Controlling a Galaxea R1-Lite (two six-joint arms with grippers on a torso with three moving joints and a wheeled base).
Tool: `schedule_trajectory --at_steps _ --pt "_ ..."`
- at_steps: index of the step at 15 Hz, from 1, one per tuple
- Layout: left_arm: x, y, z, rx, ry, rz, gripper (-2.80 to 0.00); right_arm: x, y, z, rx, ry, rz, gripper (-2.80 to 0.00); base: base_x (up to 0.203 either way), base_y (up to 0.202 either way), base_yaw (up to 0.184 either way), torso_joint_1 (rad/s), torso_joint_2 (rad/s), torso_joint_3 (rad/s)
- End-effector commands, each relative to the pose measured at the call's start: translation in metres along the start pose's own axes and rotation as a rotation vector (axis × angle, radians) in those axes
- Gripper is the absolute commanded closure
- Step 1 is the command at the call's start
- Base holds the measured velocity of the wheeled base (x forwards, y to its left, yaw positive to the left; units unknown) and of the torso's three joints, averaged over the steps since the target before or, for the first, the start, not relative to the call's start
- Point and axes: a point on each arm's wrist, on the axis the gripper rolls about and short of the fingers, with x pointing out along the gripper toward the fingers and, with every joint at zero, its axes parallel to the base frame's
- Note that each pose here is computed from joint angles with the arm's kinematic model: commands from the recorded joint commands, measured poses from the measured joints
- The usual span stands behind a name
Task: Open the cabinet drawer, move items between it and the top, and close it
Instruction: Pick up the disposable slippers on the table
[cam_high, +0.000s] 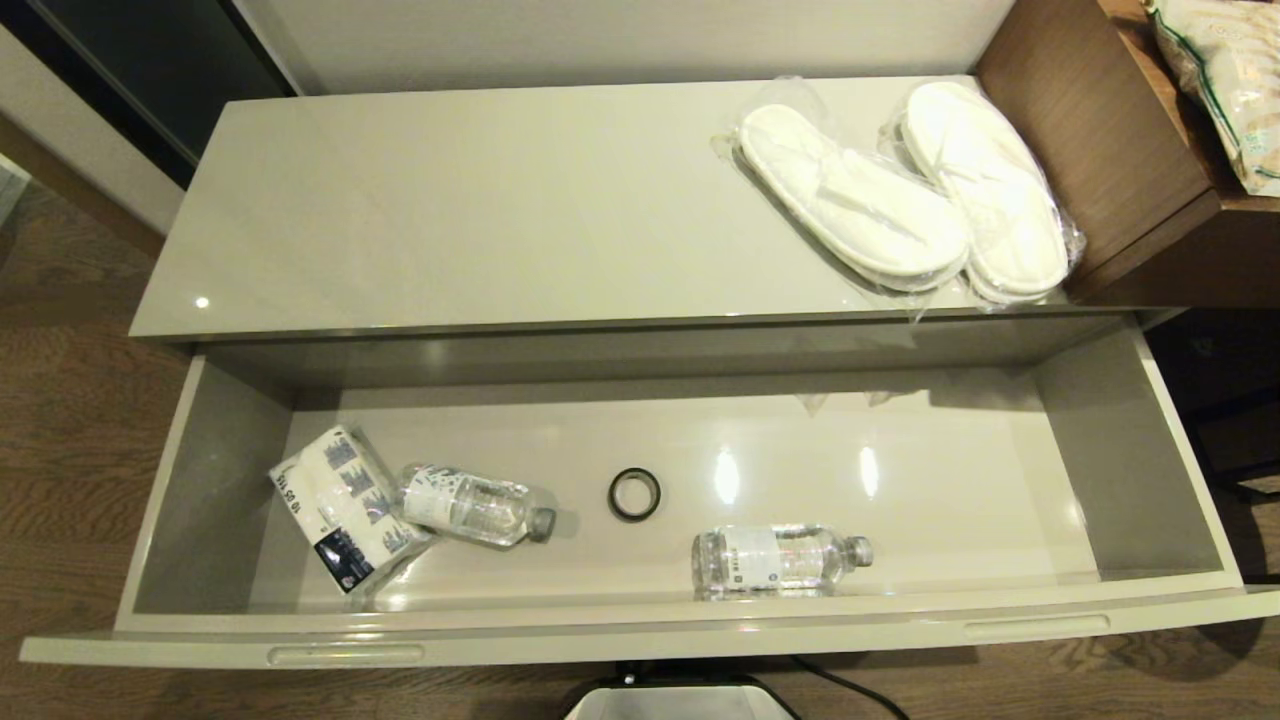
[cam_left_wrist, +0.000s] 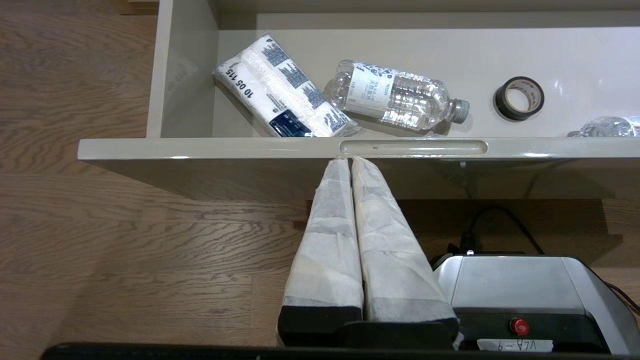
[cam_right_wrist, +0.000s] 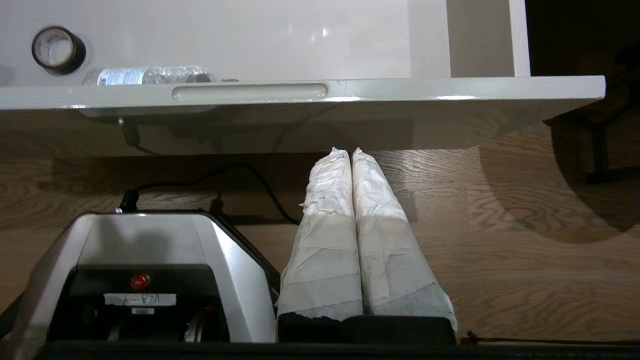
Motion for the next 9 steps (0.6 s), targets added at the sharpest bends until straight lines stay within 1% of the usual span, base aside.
schedule_trajectory --at_steps 1,2,3,4,7,8,9 --pt "0.000 0.000 0.000 0.001 0.000 0.000 0.00 -0.002 0.000 0.002 -0.019 0.012 0.008 0.00 0.000 0.000 0.000 0.000 0.00 0.000" --pt "0.000 0.000 0.000 0.001 0.000 0.000 0.00 -0.005 0.000 0.010 -0.021 0.000 0.013 0.00 0.000 0.000 0.000 0.000 0.00 0.000" --pt "0.000 0.000 0.000 0.001 0.000 0.000 0.00 -0.010 0.000 0.026 -0.015 -0.025 0.018 0.00 0.000 0.000 0.000 0.000 0.00 0.000" --pt "0.000 0.000 0.000 0.001 0.000 0.000 0.00 -0.016 -0.001 0.053 0.009 -0.064 0.020 0.00 0.000 0.000 0.000 0.000 0.00 0.000" --pt "0.000 0.000 0.000 0.001 0.000 0.000 0.00 -0.052 -0.003 0.157 0.125 -0.269 0.018 0.00 0.000 0.000 0.000 0.000 0.00 0.000" --pt "0.000 0.000 0.000 0.001 -0.001 0.000 0.00 -0.064 -0.004 0.188 0.151 -0.292 0.022 0.00 0.000 0.000 0.000 0.000 0.00 0.000" --pt "0.000 0.000 0.000 0.001 0.000 0.000 0.00 -0.062 -0.004 0.208 0.177 -0.239 0.028 0.00 0.000 0.000 0.000 0.000 0.00 0.000"
